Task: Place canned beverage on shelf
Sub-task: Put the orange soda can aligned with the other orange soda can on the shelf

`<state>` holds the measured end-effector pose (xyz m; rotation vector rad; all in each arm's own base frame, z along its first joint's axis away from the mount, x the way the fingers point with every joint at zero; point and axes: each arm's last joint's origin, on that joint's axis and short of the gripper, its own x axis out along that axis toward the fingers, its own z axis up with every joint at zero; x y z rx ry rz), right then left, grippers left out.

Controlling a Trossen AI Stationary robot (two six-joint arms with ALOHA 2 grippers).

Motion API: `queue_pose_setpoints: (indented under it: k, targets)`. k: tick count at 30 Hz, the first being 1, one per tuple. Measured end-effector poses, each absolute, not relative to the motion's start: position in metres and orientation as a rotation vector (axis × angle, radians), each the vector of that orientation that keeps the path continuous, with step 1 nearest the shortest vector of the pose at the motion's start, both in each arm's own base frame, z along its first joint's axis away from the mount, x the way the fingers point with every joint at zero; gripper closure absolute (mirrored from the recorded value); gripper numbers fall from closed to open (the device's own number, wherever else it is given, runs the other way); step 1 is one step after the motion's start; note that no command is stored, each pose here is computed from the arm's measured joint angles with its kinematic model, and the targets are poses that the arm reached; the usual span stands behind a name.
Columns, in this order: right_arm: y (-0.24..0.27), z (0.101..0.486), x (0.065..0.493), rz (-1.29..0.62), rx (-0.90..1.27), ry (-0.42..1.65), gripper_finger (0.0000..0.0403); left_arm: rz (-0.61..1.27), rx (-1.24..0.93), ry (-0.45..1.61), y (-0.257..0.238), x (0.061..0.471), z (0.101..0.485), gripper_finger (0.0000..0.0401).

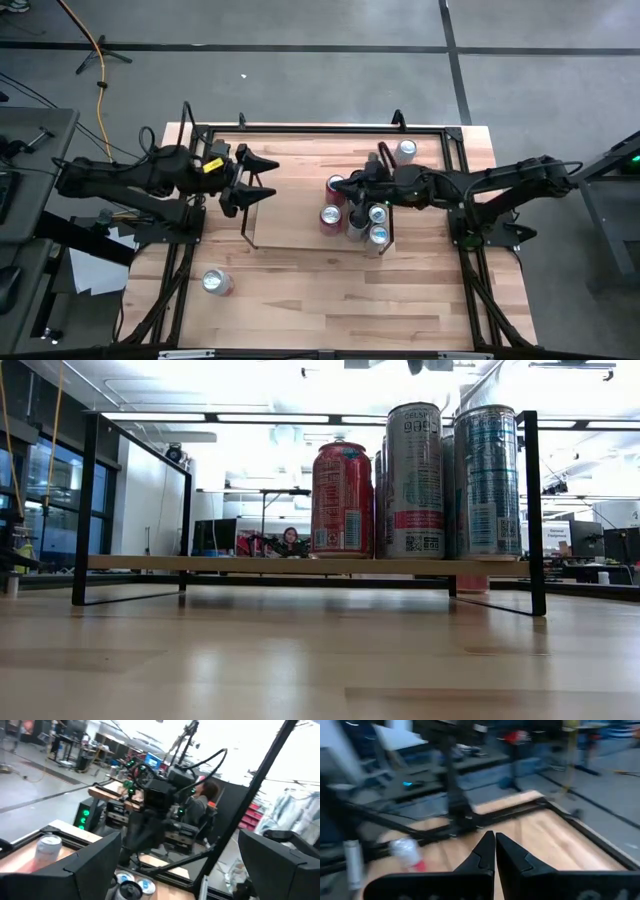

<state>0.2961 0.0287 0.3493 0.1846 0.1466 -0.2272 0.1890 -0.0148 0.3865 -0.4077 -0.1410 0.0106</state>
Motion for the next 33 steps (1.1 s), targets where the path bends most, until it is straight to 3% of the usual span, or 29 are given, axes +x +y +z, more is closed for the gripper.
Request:
queue_pose_setpoints:
  k: [6, 13, 23, 33]
  targets:
    - [0.023, 0.369, 0.318, -0.163, 0.19, 0.246, 0.0402, 0.043, -0.423, -0.156, -0.014, 0.194, 0.386, 0.0045]
    - [0.018, 0.386, 0.352, -0.125, 0.232, 0.624, 0.0402, 0.034, -0.41, -0.16, -0.015, 0.198, 0.385, 0.0045]
    - [0.021, 0.338, 0.395, -0.091, 0.25, 1.039, 0.0402, 0.034, -0.412, -0.161, -0.015, 0.198, 0.385, 0.0045]
    - [0.025, 0.318, 0.406, -0.014, 0.321, 1.112, 0.0402, 0.033, -0.438, -0.16, -0.015, 0.198, 0.385, 0.0045]
